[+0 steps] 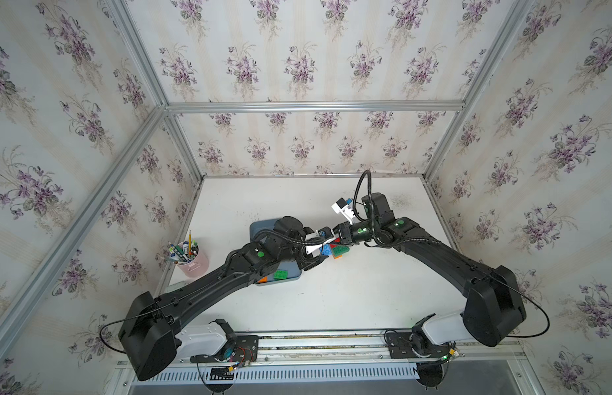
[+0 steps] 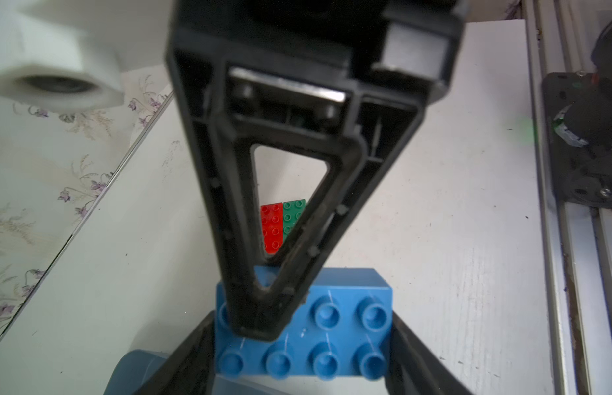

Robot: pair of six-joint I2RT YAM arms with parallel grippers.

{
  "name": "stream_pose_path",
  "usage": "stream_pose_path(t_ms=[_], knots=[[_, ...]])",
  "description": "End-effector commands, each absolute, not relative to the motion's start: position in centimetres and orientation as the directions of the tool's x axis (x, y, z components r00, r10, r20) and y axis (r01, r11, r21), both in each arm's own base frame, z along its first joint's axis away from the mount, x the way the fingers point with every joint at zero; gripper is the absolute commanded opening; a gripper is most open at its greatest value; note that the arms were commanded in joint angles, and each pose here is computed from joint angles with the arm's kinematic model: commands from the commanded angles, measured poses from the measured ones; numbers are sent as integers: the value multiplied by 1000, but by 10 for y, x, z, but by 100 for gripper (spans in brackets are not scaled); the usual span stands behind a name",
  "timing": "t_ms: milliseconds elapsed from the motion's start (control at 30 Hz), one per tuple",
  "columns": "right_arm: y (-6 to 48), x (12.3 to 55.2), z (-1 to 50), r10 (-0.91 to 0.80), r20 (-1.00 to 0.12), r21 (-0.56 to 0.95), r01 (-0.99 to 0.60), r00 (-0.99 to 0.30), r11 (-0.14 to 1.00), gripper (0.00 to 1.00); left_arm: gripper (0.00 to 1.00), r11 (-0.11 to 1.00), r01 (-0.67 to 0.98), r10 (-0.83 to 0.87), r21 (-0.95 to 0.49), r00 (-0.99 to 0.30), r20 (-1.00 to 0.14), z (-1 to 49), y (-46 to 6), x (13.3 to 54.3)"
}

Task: Assemble a rectangle with lego
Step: Adjust the lego brick.

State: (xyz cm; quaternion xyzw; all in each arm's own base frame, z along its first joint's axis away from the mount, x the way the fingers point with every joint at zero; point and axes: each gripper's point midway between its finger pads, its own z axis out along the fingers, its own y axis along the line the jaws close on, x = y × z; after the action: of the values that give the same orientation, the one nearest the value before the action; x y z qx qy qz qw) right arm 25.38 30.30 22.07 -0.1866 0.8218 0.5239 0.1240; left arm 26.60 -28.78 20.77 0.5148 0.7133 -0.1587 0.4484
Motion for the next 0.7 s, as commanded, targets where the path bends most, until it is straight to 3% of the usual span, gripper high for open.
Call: stream_pose_path(t_ms=[0, 233, 400, 667], knots=[[305, 272, 238, -95, -456, 801, -454, -885, 389, 14, 83, 534, 811, 496, 241, -69, -866, 230, -286, 283], [298, 303, 275, 151, -535, 803, -445, -831, 396, 14, 87, 714, 700, 196, 29, -160, -967, 250, -276, 294], [282, 316, 285, 336, -540, 825, -405, -772, 394, 13, 86, 813, 559, -58, -163, -201, -978, 258, -265, 314], [267, 314, 281, 478, -519, 846, -343, -709, 409, 13, 80, 814, 569, -53, -118, -128, -990, 269, -299, 322]])
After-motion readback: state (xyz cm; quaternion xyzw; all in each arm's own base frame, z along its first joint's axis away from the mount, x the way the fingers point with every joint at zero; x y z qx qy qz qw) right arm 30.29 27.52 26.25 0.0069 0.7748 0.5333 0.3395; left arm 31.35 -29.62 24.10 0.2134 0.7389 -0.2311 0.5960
